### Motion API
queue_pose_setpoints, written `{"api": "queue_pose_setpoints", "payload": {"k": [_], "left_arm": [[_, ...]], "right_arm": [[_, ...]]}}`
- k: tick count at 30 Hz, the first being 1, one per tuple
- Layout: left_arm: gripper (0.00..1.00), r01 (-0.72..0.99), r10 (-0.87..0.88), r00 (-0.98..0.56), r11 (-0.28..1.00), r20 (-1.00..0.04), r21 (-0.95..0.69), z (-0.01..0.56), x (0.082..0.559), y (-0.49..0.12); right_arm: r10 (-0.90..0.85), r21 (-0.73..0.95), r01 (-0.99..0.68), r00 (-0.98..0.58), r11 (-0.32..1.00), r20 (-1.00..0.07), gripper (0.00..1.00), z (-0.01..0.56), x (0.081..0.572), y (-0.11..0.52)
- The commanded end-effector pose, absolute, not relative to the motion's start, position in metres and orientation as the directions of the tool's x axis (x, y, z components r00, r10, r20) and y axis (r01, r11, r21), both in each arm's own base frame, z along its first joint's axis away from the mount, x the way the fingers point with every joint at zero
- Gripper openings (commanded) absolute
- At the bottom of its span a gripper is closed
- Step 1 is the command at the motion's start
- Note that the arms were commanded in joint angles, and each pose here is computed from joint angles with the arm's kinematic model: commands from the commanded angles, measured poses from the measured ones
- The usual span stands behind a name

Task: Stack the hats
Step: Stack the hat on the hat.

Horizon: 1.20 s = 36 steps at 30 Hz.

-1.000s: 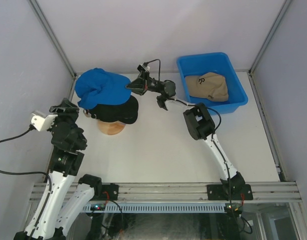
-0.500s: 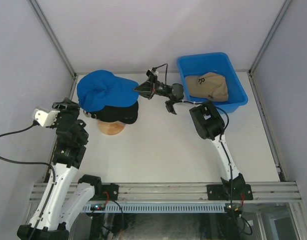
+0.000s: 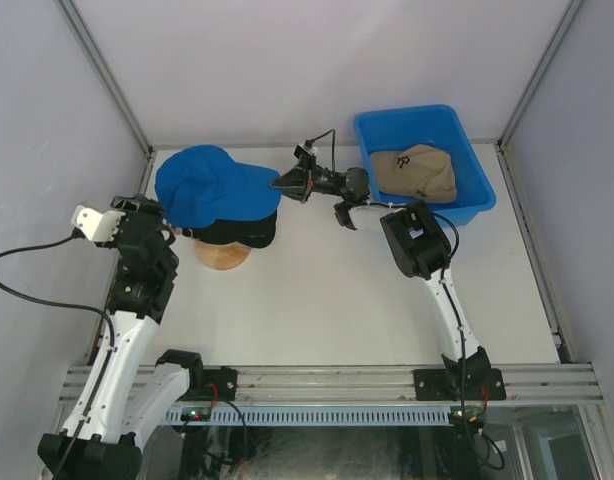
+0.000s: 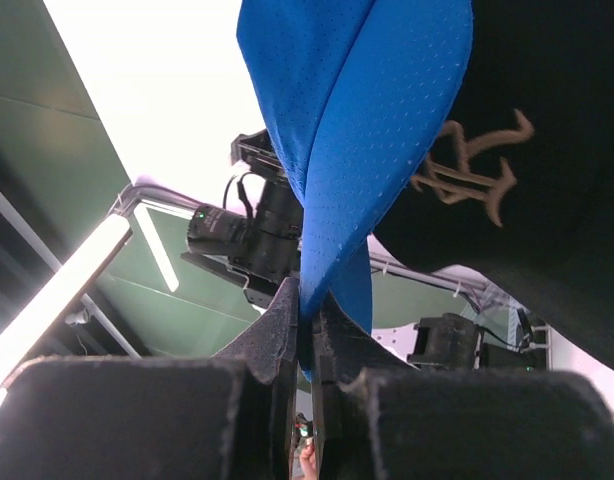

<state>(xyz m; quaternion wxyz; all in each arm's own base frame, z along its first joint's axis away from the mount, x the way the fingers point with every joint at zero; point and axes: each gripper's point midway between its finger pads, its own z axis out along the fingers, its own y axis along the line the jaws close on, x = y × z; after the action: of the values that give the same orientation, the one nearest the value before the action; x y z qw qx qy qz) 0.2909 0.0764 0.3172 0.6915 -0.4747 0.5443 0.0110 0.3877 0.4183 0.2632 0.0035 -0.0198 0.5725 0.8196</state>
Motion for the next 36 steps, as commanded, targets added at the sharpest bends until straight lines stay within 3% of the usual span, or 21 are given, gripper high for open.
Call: {"api": "queue_pose_setpoints", "payload": {"k": [1,36], "left_arm": [[0.61,-0.485,-0.517,0.462,0.533,-0.72,-0.694,0.347,0.292,0.078],[0.63,-0.527,-0.528,0.436,0.506,-0.729,-0.682,0.326,0.305,0.09]], "right_arm": [[-0.131,0.909,0.296,-0.954,-0.293,0.269,0.0,0.27,0.385,0.408],[-0.061,0.896,0.41,-0.912,-0.171,0.406,0.0,0.163,0.394,0.399]]}}
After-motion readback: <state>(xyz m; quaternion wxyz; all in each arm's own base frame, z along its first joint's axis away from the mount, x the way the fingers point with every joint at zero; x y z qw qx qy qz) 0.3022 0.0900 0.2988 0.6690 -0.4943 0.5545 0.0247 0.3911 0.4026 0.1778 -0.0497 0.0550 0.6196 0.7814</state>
